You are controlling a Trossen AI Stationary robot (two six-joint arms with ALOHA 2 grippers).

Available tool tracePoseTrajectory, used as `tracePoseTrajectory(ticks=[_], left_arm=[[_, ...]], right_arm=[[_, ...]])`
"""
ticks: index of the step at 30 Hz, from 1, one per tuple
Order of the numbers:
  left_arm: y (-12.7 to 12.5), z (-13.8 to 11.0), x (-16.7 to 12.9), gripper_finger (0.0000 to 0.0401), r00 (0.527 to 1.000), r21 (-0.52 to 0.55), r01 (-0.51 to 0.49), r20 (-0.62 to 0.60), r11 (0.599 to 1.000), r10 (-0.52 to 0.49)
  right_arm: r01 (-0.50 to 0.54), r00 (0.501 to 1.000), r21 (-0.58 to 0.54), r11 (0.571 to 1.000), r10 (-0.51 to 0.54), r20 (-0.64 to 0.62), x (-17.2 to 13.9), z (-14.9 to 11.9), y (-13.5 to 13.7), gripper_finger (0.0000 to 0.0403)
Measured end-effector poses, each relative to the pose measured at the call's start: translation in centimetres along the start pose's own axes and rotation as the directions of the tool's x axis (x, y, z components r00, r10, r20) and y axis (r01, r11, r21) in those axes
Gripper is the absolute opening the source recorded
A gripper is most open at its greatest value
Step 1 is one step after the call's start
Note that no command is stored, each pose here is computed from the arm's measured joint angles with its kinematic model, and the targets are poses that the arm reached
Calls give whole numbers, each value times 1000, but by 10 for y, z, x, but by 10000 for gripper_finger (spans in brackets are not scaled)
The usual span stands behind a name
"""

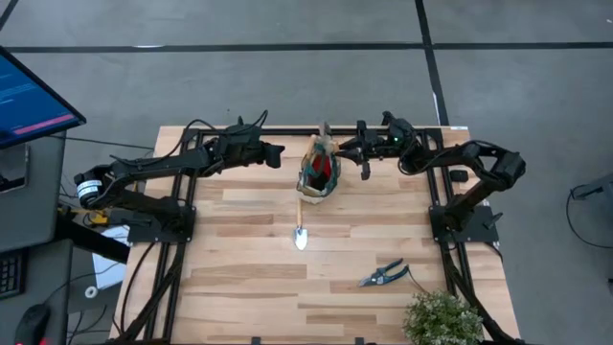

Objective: Pick & Place Garden tools in Gardening bag
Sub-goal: Put the brown trowel into the gardening bag

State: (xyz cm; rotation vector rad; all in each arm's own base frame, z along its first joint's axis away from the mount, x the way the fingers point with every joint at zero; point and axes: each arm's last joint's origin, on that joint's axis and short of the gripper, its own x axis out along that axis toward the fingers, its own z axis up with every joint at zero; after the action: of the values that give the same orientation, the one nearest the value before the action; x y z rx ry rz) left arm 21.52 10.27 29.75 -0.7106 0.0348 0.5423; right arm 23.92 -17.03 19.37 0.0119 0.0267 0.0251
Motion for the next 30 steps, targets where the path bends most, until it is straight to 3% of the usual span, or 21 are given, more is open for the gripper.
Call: tracePoseTrajectory(ticks=[14,24,30], left_arm=[[0,0,0,8,1000,-2,0,0,1000,0],[0,0,0,8,1000,5,0,0,1000,0],[0,0,0,8,1000,8,0,0,1000,0]], right_arm=[[-15,1000,115,993,14,10,14,-39,-8,56],[12,1000,105,994,-10,-18,15,-46,-10,56],[50,999,95,994,-48,-20,15,-46,-11,104]])
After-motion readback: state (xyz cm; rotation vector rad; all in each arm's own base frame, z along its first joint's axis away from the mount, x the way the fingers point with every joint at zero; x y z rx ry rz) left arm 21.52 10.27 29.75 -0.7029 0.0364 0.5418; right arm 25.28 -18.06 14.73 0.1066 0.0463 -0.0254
